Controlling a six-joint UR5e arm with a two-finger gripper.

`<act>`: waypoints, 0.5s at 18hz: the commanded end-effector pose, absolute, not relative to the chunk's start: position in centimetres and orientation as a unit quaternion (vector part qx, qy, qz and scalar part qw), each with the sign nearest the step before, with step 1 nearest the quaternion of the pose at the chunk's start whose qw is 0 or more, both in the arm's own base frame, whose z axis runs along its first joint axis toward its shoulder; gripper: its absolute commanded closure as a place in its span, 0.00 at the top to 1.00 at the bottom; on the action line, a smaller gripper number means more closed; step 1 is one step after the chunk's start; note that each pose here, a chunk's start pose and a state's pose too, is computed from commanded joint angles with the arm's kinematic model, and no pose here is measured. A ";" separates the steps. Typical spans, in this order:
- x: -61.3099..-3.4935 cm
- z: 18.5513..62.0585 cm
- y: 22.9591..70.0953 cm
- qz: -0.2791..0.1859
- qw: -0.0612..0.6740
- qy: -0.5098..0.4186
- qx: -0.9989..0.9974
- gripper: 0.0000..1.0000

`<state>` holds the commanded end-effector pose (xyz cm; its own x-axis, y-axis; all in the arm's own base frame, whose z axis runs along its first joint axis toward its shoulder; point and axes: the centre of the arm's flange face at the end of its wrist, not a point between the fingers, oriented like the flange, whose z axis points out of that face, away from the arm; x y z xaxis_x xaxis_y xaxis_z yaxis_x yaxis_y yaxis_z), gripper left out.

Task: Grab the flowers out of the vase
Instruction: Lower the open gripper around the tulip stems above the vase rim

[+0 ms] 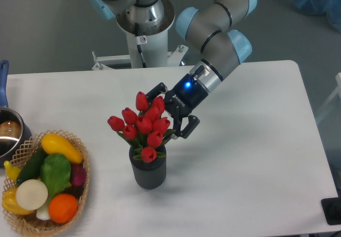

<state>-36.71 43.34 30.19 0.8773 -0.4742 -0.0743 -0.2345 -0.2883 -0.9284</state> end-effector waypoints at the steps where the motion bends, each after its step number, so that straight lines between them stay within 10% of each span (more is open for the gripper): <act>1: -36.9 30.1 43.5 -0.109 0.553 0.223 -0.795 1.00; 9: -36.9 30.3 44.8 -0.114 0.569 0.230 -0.781 1.00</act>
<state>-36.88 44.85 30.32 0.8679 -0.4898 -0.0832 -0.2296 -0.2469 -0.9414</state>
